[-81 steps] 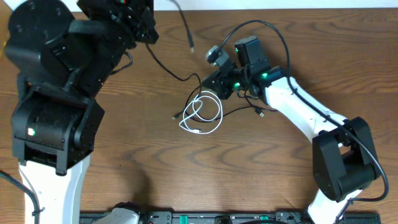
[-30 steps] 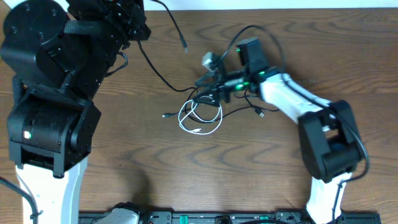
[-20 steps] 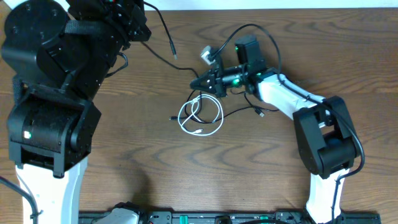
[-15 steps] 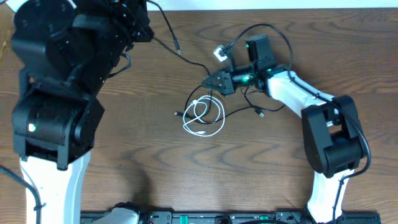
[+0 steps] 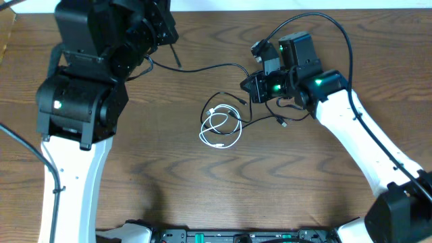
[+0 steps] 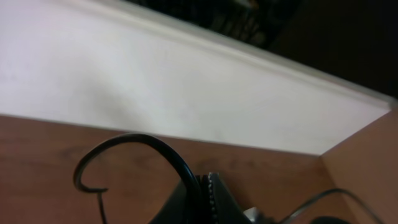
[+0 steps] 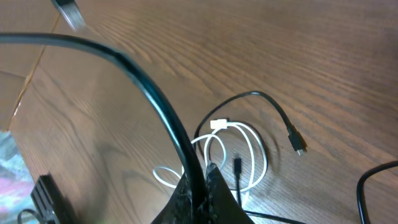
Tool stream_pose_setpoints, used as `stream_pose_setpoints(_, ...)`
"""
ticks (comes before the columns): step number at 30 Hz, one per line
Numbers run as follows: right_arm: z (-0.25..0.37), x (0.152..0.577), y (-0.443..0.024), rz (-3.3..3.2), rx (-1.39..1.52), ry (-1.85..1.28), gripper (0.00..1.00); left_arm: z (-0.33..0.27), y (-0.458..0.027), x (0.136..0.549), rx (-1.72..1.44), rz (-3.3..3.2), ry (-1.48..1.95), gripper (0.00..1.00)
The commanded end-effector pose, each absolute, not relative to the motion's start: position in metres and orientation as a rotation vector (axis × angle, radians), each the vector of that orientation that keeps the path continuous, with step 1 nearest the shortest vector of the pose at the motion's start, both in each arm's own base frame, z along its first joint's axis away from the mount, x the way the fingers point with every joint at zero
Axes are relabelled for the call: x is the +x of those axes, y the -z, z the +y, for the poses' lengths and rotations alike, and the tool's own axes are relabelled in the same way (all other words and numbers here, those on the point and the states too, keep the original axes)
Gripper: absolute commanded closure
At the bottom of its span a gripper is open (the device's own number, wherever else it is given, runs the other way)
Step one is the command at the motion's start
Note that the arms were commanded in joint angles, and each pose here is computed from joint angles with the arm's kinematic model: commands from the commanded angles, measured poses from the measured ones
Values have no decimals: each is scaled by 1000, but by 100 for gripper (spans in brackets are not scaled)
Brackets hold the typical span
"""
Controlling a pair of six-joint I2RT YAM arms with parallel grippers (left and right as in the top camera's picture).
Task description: Untangle cables
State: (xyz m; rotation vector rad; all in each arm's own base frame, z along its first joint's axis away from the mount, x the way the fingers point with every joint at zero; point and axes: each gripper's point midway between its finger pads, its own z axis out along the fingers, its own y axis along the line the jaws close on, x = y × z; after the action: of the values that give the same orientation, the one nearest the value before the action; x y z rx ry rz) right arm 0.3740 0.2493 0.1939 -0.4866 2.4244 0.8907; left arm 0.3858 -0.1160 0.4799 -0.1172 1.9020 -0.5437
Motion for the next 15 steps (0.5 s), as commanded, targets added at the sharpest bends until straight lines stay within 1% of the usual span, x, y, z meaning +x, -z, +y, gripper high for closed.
stream_pose_setpoints(1, 253, 373, -214, 2401, -404, -871, 99, -113, -459, 393, -126, 1977, 501, 93)
stream_pose_setpoints(4, 257, 373, -221, 2379, -402, -917, 99, -118, -439, 393, -114, 2055, 506, 93)
stream_pose_setpoints(10, 279, 358, -245, 2232, -621, -1080, 99, -147, -393, 386, -14, 2254, 644, 93)
stream_pose_setpoints(13, 280, 352, -259, 2178, -666, -1118, 99, -162, -370, 384, 19, 2350, 731, 93)
stream_pose_setpoints(15, 276, 342, -279, 2103, -724, -1146, 99, -177, -352, 389, 63, 2407, 822, 93)
